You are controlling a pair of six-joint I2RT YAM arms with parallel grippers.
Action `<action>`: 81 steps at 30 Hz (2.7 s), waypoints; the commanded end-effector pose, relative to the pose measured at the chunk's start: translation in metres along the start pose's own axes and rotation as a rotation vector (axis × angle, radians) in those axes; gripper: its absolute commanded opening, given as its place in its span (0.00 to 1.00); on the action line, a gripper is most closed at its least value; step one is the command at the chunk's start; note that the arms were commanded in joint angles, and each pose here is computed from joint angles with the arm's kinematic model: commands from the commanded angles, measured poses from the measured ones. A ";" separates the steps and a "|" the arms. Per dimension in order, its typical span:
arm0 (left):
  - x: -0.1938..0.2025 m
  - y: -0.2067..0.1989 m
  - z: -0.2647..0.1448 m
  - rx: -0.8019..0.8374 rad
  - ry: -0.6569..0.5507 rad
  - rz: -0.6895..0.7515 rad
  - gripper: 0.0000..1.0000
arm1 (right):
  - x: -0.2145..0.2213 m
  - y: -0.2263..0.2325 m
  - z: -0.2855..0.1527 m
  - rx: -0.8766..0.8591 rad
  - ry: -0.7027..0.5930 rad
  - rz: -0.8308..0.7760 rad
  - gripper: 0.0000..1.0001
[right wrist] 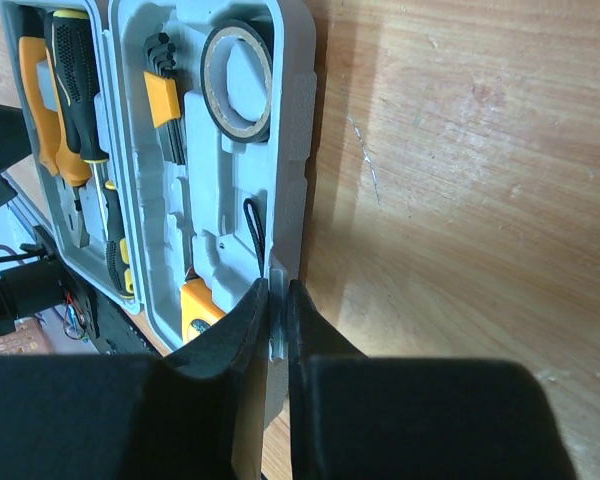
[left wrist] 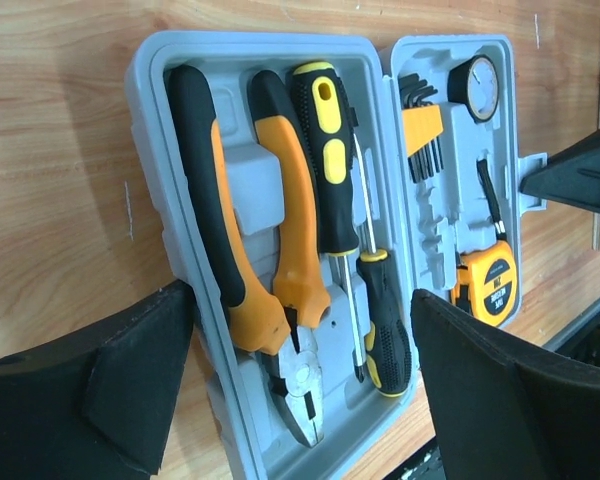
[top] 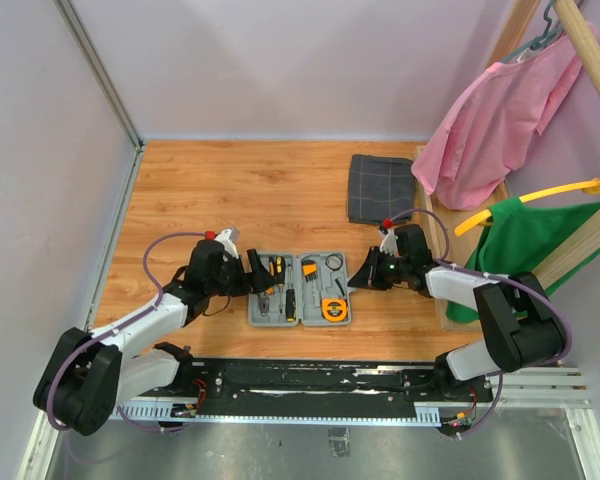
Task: Sort the tools into containers
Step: Close the storage box at the center of the board.
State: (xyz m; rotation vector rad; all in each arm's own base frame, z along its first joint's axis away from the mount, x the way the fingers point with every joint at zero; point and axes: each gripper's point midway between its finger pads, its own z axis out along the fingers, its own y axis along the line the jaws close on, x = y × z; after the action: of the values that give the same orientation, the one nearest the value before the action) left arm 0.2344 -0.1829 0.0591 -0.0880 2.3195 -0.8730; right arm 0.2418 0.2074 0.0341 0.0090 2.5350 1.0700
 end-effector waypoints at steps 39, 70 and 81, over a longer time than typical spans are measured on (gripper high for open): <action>-0.016 -0.153 0.005 0.379 0.010 0.113 0.87 | 0.024 -0.021 0.011 0.054 0.056 0.038 0.01; -0.009 -0.111 0.053 0.173 0.049 0.189 0.92 | -0.011 -0.008 -0.048 0.200 -0.149 -0.101 0.48; 0.015 -0.098 0.074 0.119 0.112 0.218 0.87 | -0.004 0.009 -0.047 0.052 -0.232 -0.021 0.60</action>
State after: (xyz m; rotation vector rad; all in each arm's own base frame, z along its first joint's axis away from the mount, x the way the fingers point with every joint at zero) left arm 0.2446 -0.2938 0.0656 0.2240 2.3585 -0.9287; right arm 0.2290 0.1698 0.0655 0.0800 2.3952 0.8439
